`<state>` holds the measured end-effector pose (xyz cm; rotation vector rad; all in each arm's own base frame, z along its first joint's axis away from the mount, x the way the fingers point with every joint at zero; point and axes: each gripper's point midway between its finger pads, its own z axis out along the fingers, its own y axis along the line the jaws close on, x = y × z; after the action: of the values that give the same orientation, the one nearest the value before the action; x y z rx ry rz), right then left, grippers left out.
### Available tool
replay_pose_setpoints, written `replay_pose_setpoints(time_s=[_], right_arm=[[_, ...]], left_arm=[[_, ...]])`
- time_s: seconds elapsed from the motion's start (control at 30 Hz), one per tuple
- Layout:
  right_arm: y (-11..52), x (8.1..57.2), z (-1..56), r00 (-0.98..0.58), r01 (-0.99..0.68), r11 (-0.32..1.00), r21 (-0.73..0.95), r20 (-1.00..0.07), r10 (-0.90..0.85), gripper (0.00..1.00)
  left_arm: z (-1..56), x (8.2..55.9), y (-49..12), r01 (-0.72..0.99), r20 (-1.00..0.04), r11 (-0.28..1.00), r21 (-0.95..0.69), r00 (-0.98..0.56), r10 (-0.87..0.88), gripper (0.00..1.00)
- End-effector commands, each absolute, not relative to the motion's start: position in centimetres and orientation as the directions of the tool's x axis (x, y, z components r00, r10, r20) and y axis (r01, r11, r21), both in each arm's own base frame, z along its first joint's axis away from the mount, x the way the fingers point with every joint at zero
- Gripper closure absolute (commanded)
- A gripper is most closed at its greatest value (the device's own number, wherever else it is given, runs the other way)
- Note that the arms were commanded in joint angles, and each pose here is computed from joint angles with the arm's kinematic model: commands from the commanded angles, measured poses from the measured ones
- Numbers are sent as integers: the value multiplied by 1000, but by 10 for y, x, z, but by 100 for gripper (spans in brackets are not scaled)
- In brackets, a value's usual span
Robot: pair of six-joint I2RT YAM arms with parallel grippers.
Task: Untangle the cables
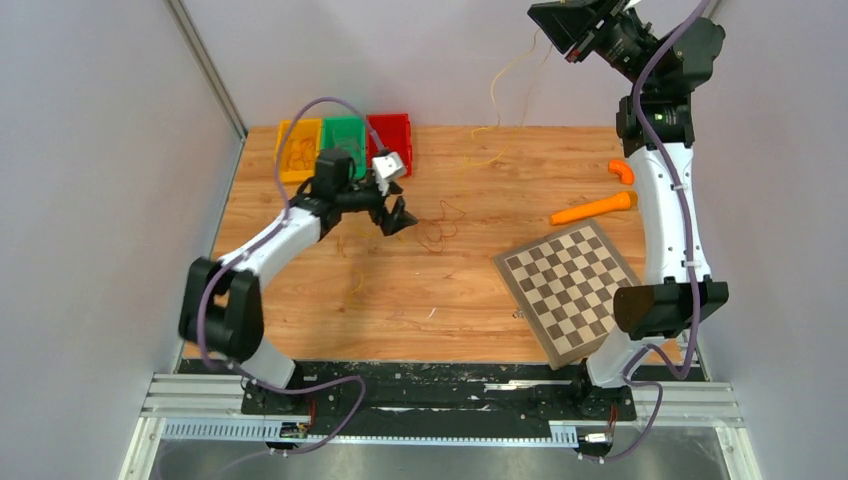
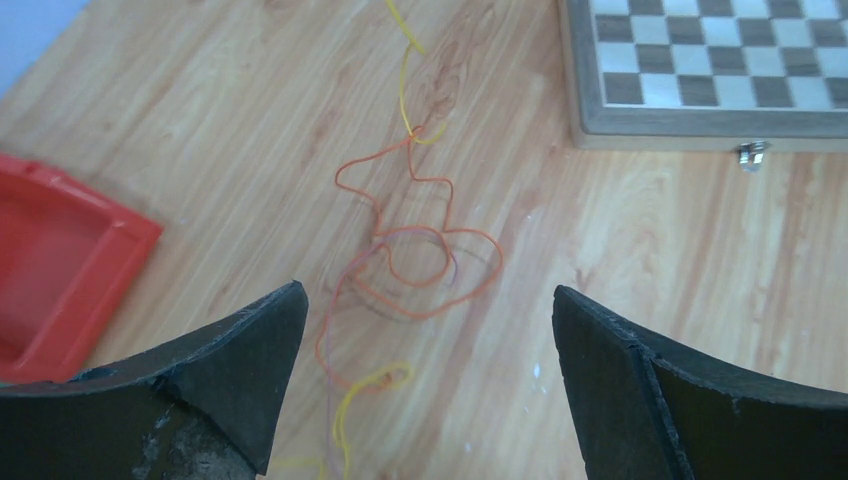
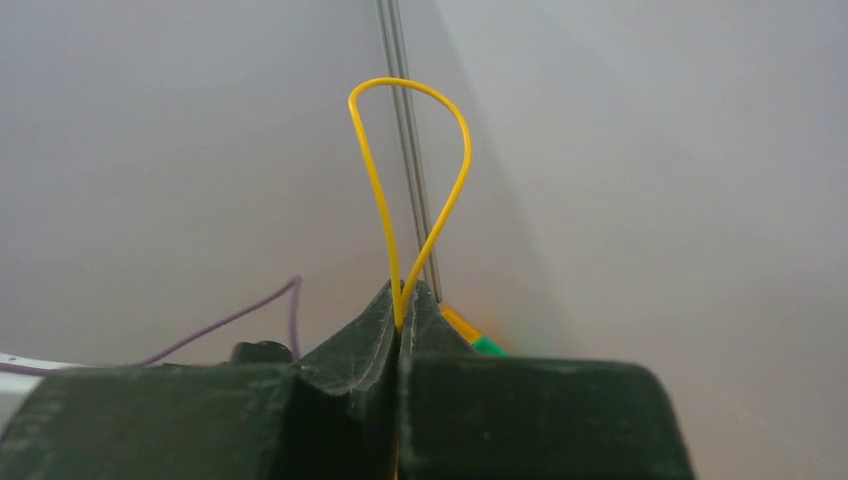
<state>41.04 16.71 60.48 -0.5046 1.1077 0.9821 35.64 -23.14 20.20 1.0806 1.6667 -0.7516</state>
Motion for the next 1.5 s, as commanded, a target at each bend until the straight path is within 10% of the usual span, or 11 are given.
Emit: replay_pose_setpoints(time_s=[0.0,0.57,0.77,0.87,0.93,1.17,1.47], right_arm=[[168,375,628,155,-872,483,73,-896,416,100],[172,365,624,143,-872,483,81,-901,409,100],[166,371,618,145,-860,503,84,-905,399,100],[164,377,609,135,-855,511,90,-912,387,100],[164,384,594,122,-845,525,100,-920,372,100],[165,417,518,9,-809,557,186,-945,328,100],[201,421,499,-40,-852,485,196,-949,313,100]], left_arm=[[180,395,-278,931,-923,332,154,16,384,0],[104,483,-352,757,-665,-97,647,621,415,7],[105,457,-365,765,-690,-192,615,640,339,44],[118,433,-363,776,-701,-224,589,629,337,91],[137,420,-355,793,-712,-202,575,607,353,100],[229,356,-300,745,-676,-50,665,629,384,100],[144,283,-246,880,-742,-32,473,418,524,100]])
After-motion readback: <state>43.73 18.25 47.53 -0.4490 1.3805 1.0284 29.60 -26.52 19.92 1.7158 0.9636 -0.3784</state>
